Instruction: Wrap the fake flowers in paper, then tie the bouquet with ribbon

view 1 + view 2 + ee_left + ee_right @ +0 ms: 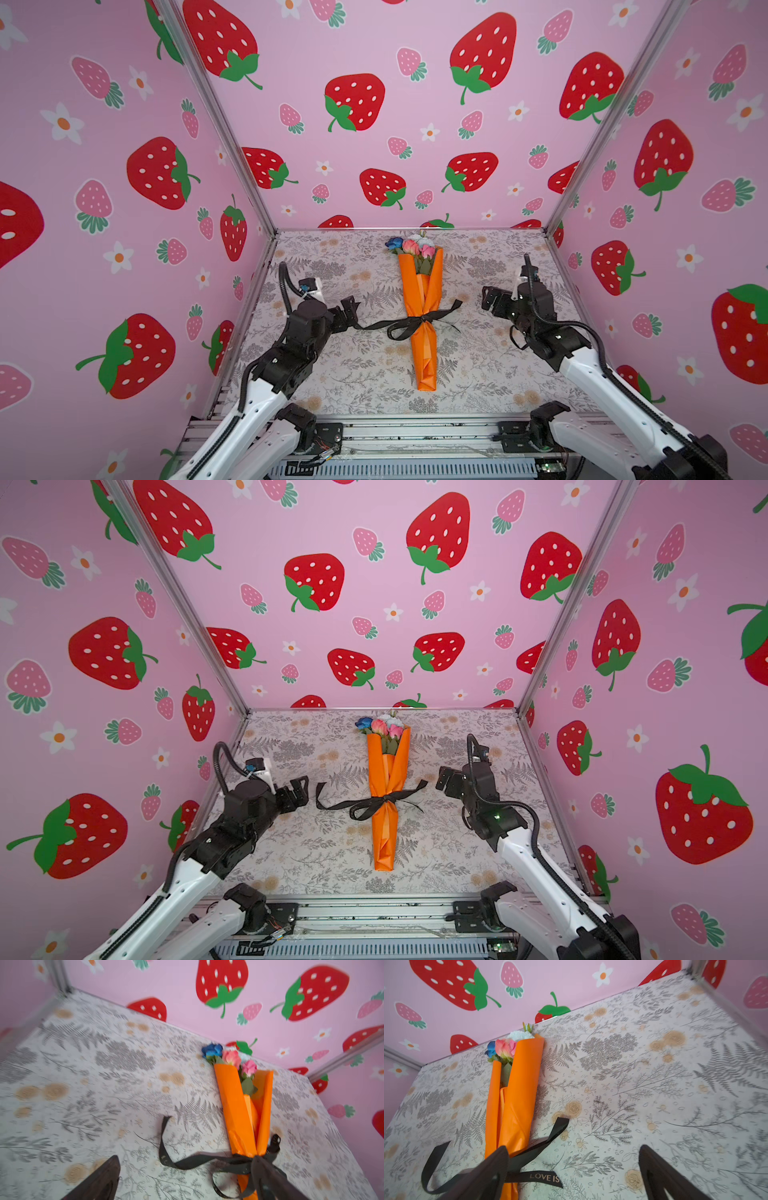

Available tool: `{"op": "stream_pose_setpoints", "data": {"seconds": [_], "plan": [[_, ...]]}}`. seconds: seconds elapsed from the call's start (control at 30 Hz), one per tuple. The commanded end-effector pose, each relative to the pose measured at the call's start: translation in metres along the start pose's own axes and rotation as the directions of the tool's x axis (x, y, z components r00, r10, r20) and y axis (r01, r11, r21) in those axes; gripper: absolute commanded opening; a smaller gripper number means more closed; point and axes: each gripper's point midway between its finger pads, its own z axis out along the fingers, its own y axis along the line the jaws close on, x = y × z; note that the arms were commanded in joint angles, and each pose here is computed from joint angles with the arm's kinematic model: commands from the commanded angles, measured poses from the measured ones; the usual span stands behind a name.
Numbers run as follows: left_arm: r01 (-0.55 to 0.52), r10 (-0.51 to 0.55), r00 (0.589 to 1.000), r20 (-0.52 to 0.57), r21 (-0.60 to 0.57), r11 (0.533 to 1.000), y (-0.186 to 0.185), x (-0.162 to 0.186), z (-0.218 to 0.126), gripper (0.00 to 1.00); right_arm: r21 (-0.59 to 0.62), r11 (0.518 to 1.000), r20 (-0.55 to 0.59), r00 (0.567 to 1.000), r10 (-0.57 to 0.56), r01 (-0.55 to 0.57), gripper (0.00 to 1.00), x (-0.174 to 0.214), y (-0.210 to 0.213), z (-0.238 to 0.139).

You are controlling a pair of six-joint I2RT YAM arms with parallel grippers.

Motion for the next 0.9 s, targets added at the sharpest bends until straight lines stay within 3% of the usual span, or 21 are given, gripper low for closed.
{"op": "stream_pose_setpoints", "data": {"seconds": [0.0, 0.13, 0.23, 0.4, 0.53, 0.67, 0.87], "plan": [[-0.01, 0.049, 0.989, 0.138, -0.269, 0.963, 0.063, -0.007, -0.023, 0.99, 0.206, 0.978, 0.047, 0.999, -0.011, 0.001, 1.0, -0.001, -0.044, -0.014], [0.058, 0.044, 0.959, 0.28, -0.347, 0.936, 0.09, -0.005, -0.029, 0.99, 0.3, 0.954, 0.171, 0.985, -0.031, -0.022, 1.0, -0.018, -0.065, -0.028], [0.005, 0.114, 0.945, 0.307, -0.362, 0.932, 0.094, 0.006, -0.016, 0.99, 0.308, 0.951, 0.25, 0.965, -0.073, -0.008, 1.0, -0.021, -0.071, -0.032], [-0.132, 0.246, 0.937, 0.247, -0.402, 0.906, 0.098, 0.025, 0.01, 0.99, 0.393, 0.92, 0.275, 0.951, -0.137, 0.019, 1.0, -0.016, -0.088, -0.031], [-0.248, 0.328, 0.93, 0.168, -0.37, 0.895, 0.098, 0.037, 0.034, 0.99, 0.445, 0.892, 0.276, 0.934, -0.225, 0.083, 1.0, -0.008, -0.096, -0.023], [-0.245, 0.289, 0.952, 0.098, -0.319, 0.916, 0.114, 0.059, 0.06, 0.99, 0.454, 0.884, 0.336, 0.897, -0.288, 0.113, 1.0, -0.005, -0.1, -0.021], [-0.26, 0.289, 0.953, 0.091, -0.245, 0.934, 0.11, 0.054, 0.086, 0.99, 0.455, 0.885, 0.407, 0.86, -0.309, 0.102, 1.0, -0.007, -0.109, -0.021]]}}
